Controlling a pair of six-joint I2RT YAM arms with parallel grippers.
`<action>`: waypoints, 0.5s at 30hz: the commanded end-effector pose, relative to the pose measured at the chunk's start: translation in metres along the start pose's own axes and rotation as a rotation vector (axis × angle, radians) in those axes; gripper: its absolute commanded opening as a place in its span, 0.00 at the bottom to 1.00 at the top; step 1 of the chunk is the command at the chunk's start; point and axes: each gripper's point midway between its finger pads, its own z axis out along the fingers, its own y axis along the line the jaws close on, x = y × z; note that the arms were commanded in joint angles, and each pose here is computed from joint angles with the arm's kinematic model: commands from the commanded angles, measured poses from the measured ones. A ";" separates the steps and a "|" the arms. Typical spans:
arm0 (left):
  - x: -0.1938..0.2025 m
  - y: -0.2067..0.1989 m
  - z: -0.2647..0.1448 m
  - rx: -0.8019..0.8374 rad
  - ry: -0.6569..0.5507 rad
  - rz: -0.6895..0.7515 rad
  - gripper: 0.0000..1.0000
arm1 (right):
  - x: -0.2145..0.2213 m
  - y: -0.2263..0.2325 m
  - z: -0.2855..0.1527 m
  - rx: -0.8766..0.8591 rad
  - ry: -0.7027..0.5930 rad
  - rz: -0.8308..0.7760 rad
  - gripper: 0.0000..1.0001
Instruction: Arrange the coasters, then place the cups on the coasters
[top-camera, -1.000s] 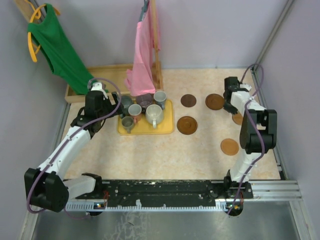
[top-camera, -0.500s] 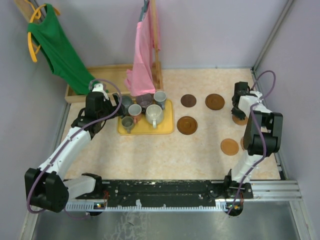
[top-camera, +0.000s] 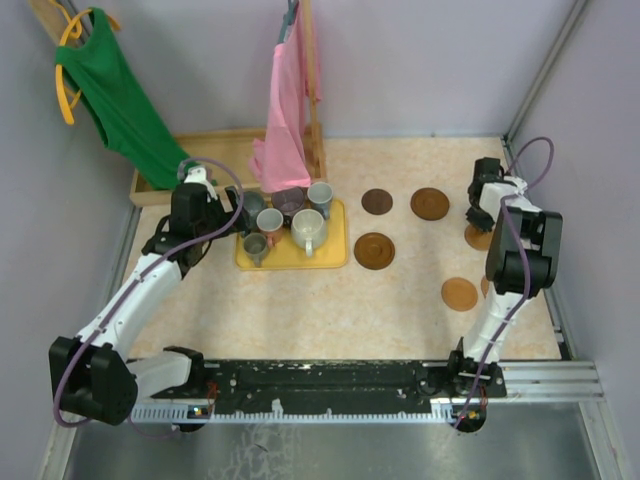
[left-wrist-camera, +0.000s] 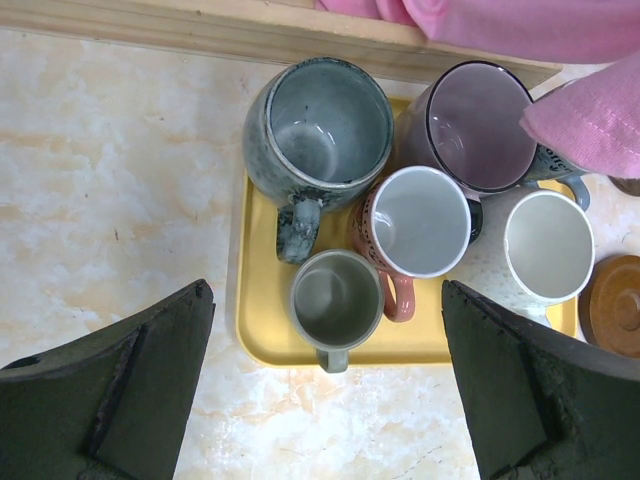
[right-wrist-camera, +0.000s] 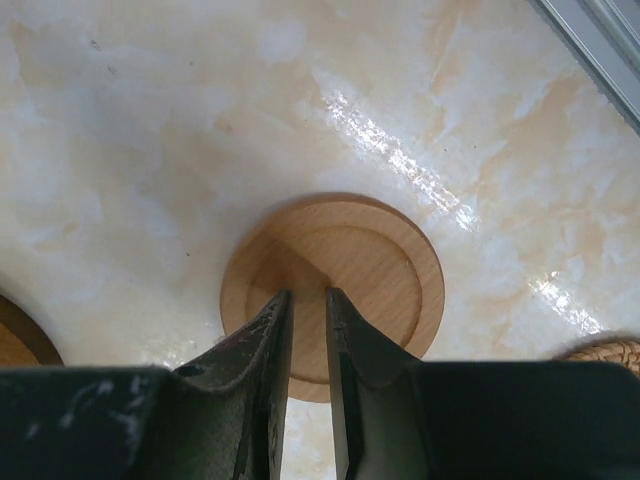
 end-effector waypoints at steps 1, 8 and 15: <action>-0.019 -0.008 -0.007 0.017 -0.042 0.006 1.00 | -0.019 0.011 0.011 -0.019 -0.019 0.029 0.21; -0.018 -0.011 -0.003 0.025 -0.027 -0.004 1.00 | -0.031 0.031 0.028 -0.032 -0.008 0.020 0.21; -0.021 -0.010 0.000 0.012 -0.029 0.000 1.00 | -0.040 0.047 0.040 -0.050 -0.004 0.010 0.20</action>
